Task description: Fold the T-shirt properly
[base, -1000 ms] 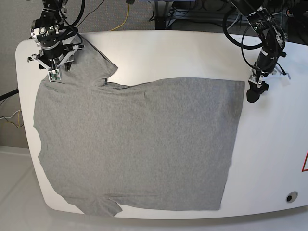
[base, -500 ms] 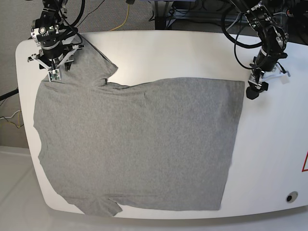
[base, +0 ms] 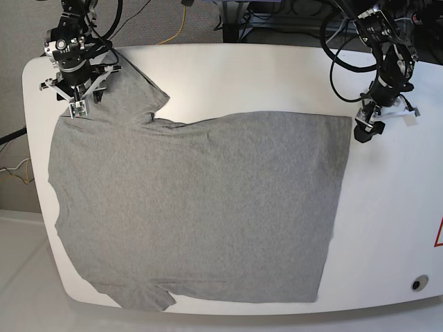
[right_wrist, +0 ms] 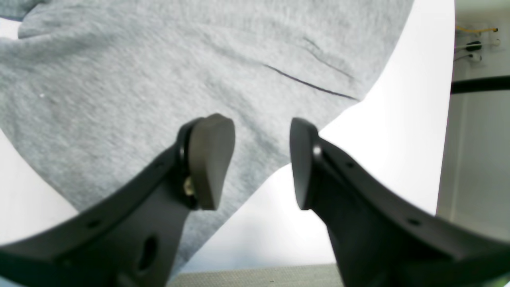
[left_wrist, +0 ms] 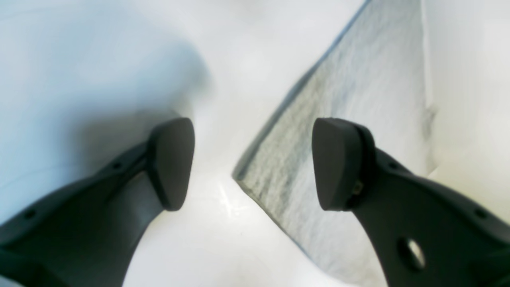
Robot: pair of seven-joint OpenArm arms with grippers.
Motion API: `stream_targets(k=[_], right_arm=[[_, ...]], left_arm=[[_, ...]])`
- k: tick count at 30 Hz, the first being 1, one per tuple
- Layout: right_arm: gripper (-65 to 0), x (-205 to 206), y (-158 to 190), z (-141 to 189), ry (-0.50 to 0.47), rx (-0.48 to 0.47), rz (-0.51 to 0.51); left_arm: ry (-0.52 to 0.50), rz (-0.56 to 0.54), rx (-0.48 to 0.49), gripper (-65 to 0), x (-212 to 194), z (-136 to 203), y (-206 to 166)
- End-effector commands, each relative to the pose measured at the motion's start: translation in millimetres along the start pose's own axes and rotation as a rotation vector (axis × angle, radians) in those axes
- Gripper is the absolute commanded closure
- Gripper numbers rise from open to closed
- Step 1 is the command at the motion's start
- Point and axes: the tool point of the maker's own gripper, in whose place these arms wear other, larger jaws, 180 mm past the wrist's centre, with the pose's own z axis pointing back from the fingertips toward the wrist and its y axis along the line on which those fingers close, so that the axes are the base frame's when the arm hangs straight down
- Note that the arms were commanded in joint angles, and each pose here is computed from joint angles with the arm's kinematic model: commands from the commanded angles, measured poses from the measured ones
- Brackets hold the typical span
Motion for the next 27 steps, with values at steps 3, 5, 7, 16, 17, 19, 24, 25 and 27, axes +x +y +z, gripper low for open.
stream_targets(k=[3, 5, 7, 16, 17, 19, 24, 25, 27], right_arm=[[-26.5, 9.1, -5.2, 2.8, -0.033, -0.013, 0.009], [-26.5, 9.1, -5.2, 2.8, -0.033, -0.013, 0.009], [-26.5, 9.1, -5.2, 2.8, -0.033, -0.013, 0.009], [-26.5, 7.9, -5.0, 3.0, -0.03, -0.012, 0.009], [-26.5, 7.9, -5.0, 3.0, -0.03, -0.012, 0.009], [-26.5, 7.3, -4.8, 3.1, -0.028, -0.012, 0.01], [-26.5, 7.3, -4.8, 3.1, -0.028, -0.012, 0.01], [-26.5, 7.3, -4.8, 3.1, -0.028, -0.012, 0.01], [-26.5, 7.3, -4.8, 3.1, -0.028, -0.012, 0.01]], left_arm=[[-0.001, -0.043, -0.01, -43.5, 2.1, -2.9, -9.8], [0.008, -0.057, -0.006, -43.6, -0.9, -4.4, -11.0], [0.02, -0.072, -0.004, -43.6, -5.1, -6.3, -12.7], [0.061, -0.113, 0.027, -43.5, -24.4, -12.2, -13.0], [0.068, -0.122, 0.028, -43.5, -26.9, -12.9, -13.7], [0.078, -0.13, 0.026, -43.5, -30.8, -14.0, -15.5], [0.088, -0.116, 0.018, -43.5, -38.1, -15.3, -18.5], [0.088, -0.115, 0.018, -43.5, -38.6, -15.4, -18.7], [0.09, -0.111, 0.016, -43.5, -40.3, -15.6, -19.3]])
